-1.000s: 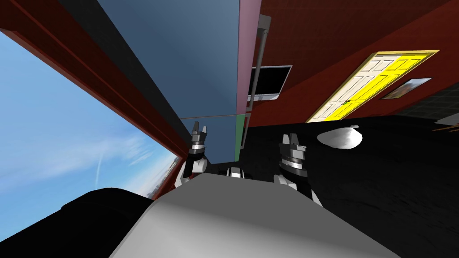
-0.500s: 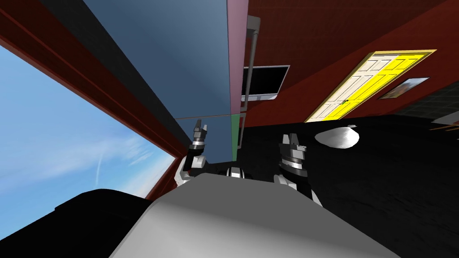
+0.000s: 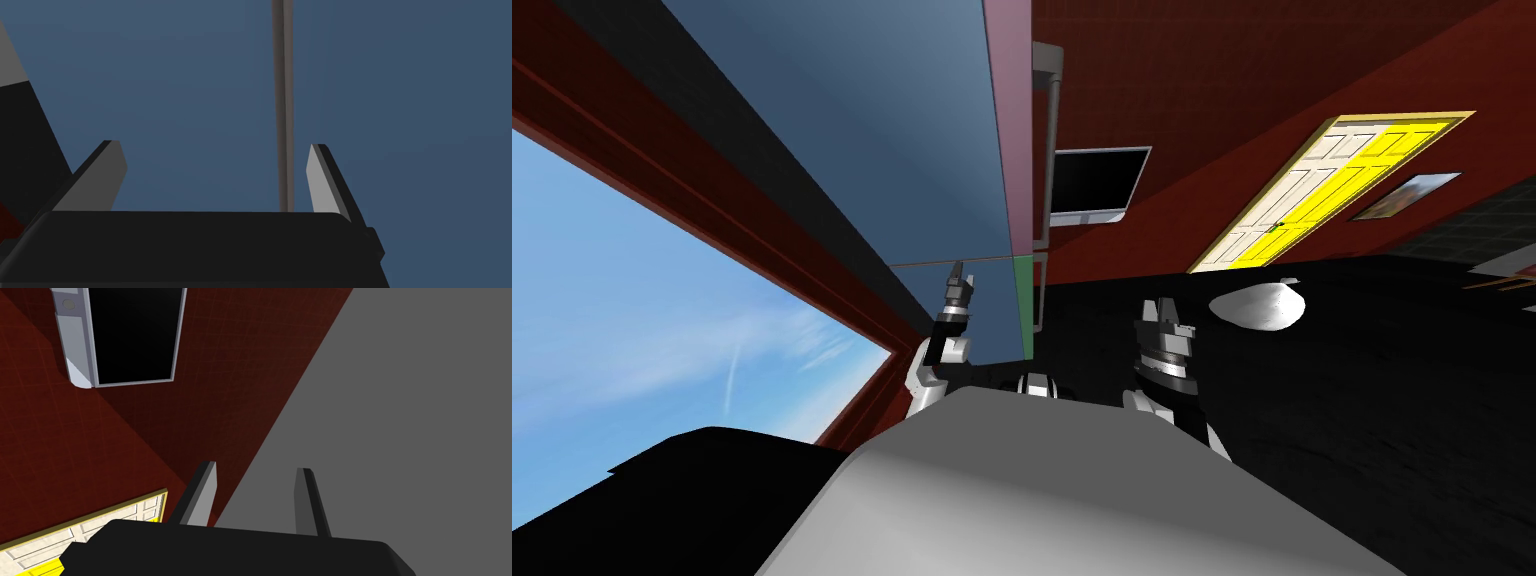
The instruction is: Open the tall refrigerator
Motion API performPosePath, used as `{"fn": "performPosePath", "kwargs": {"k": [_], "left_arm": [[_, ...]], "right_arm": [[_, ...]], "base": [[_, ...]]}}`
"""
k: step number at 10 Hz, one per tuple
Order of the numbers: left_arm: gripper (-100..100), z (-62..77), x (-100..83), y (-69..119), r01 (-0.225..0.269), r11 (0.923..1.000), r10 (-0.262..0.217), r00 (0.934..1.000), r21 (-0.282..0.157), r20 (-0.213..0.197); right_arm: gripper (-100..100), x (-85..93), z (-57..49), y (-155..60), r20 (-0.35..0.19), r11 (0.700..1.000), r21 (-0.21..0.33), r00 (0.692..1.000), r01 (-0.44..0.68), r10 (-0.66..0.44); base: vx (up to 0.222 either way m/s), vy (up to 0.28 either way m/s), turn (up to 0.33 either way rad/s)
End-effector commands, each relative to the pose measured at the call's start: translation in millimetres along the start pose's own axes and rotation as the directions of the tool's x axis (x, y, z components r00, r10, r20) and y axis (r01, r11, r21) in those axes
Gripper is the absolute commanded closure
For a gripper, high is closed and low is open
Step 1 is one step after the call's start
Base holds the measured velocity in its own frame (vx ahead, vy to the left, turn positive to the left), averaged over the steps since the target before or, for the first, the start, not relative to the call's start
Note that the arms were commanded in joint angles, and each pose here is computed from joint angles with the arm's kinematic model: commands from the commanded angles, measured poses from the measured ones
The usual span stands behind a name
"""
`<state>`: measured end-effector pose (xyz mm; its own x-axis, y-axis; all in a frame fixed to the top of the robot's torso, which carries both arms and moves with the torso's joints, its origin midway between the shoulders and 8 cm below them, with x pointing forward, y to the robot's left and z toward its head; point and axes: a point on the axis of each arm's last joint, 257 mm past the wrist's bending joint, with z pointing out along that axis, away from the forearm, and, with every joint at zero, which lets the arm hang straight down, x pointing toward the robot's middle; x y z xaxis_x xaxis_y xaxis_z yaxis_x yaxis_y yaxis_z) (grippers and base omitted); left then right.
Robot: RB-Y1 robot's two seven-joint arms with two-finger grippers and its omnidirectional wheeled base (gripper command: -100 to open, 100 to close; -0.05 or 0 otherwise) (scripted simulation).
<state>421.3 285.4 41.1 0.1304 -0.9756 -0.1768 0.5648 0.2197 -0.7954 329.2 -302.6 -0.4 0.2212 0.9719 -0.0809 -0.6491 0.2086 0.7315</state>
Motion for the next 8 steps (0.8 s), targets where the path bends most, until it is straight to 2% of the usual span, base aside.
{"fn": "performPosePath", "kwargs": {"k": [1,2,3,5,8], "left_arm": [[-100,15.7,-9.6,9.0,-0.012,0.9994,0.012,0.9998,-0.033,0.017],[-100,22.7,-13.8,11.1,-0.016,0.9990,0.017,0.9995,-0.042,0.026],[-100,22.6,-14.0,13.3,-0.016,0.9986,0.017,0.9995,-0.050,0.026],[-100,36.7,-23.3,19.3,-0.022,0.9969,0.025,0.9986,-0.076,0.047],[-100,43.6,-28.6,25.1,-0.023,0.9947,0.029,0.9979,-0.100,0.058]], "right_arm": [[0,0.0,0.0,0.0,0.000,1.000,0.000,1.000,0.000,0.000],[0,0.0,0.0,0.0,0.000,1.000,0.000,1.000,0.000,0.000],[0,0.0,0.0,0.0,0.000,1.000,0.000,1.000,0.000,0.000],[0,0.0,0.0,0.0,0.000,1.000,0.000,1.000,0.000,0.000],[0,0.0,0.0,0.0,0.000,1.000,0.000,1.000,0.000,0.000]], "base": [[0.016,-0.113,-0.009],[-0.014,-0.139,-0.008],[-0.003,-0.108,-0.001],[0.010,-0.114,-0.007],[0.003,-0.092,-0.003]]}}
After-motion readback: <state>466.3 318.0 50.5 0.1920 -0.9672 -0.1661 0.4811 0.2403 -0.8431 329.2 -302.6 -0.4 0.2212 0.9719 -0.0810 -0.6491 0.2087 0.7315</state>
